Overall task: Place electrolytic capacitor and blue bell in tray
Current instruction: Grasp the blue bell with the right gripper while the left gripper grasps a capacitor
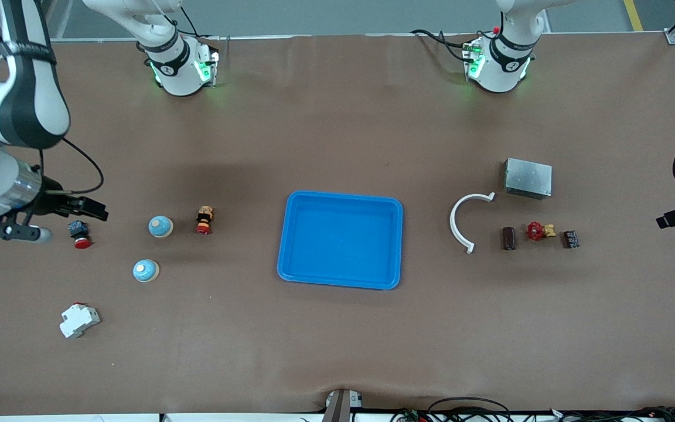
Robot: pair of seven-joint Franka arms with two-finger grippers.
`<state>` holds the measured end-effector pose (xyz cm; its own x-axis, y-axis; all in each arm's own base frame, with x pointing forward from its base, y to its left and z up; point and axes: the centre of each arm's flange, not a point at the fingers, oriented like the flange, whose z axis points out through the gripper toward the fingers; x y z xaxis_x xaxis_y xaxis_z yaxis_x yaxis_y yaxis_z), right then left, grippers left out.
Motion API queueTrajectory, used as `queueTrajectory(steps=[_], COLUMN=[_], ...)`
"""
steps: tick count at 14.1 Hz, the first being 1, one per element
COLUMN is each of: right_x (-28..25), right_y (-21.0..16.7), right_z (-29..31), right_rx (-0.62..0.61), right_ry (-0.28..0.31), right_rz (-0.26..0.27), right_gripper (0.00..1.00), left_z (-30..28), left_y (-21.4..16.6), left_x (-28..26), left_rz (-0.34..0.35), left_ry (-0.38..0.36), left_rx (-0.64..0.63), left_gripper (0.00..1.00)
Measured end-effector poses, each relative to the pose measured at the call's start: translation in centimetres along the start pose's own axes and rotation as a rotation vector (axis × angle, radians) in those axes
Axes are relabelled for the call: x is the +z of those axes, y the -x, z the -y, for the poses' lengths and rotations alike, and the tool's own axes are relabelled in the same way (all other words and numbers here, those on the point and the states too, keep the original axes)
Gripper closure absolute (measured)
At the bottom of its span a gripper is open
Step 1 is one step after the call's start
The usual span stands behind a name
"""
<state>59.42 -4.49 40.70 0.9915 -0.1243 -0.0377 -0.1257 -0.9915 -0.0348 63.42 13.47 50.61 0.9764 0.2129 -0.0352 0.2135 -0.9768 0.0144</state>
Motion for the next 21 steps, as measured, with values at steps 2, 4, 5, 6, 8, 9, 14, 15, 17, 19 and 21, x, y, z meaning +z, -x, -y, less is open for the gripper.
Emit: queueTrajectory(steps=[2,4,5,6,8,9,14,15,17,19,21], right_x=[3.6,7.0,8.7,10.0,12.0,13.0,18.7,19.7,21.2,21.9,21.9], right_y=[-1.2,-2.4,-2.8,-3.2,-3.7,-3.9,-4.8,-4.9,-5.1,-5.2,-5.4], right_z=[0.3,0.8,1.0,1.2,1.7,1.9,1.5,1.4,1.3,1.3,1.3], right_rx=[-0.004,-0.012,-0.015,-0.017,-0.026,-0.029,-0.027,-0.026,-0.025,-0.026,-0.026], right_ry=[0.004,0.008,0.01,0.012,0.015,0.016,0.024,0.026,0.028,0.029,0.028], right_rz=[0.0,-0.019,-0.026,-0.032,-0.05,-0.061,-0.102,-0.105,-0.116,-0.125,-0.129], right_gripper=[0.0,0.0,0.0,0.0,0.0,0.0,0.0,0.0,0.0,0.0,0.0], left_z=[-1.7,-2.5,-2.9,-3.2,-3.3,-3.3,-3.3,-3.2,-3.2,-3.0,-2.9], left_y=[0.1,0.1,0.2,0.2,0.0,-0.2,-1.7,-1.7,-1.6,-1.4,-0.9], left_x=[0.3,1.0,1.6,2.3,3.9,4.7,9.1,9.8,11.3,13.4,15.6], left_rz=[0.009,0.026,0.038,0.051,0.077,0.086,0.073,0.07,0.057,0.039,0.041], left_ry=[-0.001,0.001,0.001,0.0,-0.001,-0.001,-0.002,-0.003,-0.004,-0.022,-0.042], left_rx=[0.024,0.035,0.041,0.046,0.048,0.047,0.046,0.046,0.046,0.054,0.064], left_gripper=[0.0,0.0,0.0,0.0,0.0,0.0,0.0,0.0,0.0,0.0,0.0])
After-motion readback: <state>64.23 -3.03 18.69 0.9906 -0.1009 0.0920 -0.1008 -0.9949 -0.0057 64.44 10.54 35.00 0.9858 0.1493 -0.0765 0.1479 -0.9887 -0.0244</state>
